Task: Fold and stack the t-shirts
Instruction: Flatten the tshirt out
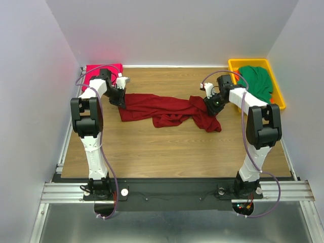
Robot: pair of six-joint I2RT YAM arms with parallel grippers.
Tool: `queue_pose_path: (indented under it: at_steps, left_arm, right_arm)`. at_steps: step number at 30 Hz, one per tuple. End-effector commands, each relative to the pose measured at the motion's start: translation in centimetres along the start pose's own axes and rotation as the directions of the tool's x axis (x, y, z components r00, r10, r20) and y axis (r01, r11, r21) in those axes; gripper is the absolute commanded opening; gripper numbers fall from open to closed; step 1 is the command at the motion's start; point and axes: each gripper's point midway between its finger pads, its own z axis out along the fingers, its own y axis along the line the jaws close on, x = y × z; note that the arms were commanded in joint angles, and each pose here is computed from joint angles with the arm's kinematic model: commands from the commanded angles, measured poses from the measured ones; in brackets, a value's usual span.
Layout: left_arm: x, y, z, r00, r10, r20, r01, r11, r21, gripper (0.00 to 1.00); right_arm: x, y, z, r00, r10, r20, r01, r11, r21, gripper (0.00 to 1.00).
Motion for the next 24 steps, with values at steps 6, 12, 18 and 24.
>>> queue_pose_path:
  at_steps: [6,12,18,24]
  left_arm:
    - [-1.4,0.5,-0.9,1.0,0.022,0.018,-0.022,1.0,-0.017,0.0]
    - [-1.2,0.5,-0.7,1.0,0.021,0.014,-0.021,1.0,-0.017,0.0]
    - [-1.4,0.7,-0.8,1.0,0.023,0.011,-0.023,0.999,-0.023,0.0]
    - [-1.5,0.9,-0.7,1.0,0.022,0.009,-0.022,0.999,-0.026,0.0]
  right_arm:
    - [-1.1,-0.2,0.2,0.999,-0.028,0.029,0.028,1.0,0.003,0.35]
    - [-0.5,1.3,0.5,1.0,-0.006,0.028,0.008,0.998,-0.066,0.47]
    - [0.1,0.7,1.1,1.0,-0.014,0.0,0.014,0.999,-0.051,0.42]
    - [-0.2,-0.7,1.1,0.999,-0.037,-0.018,0.037,0.999,0.006,0.26]
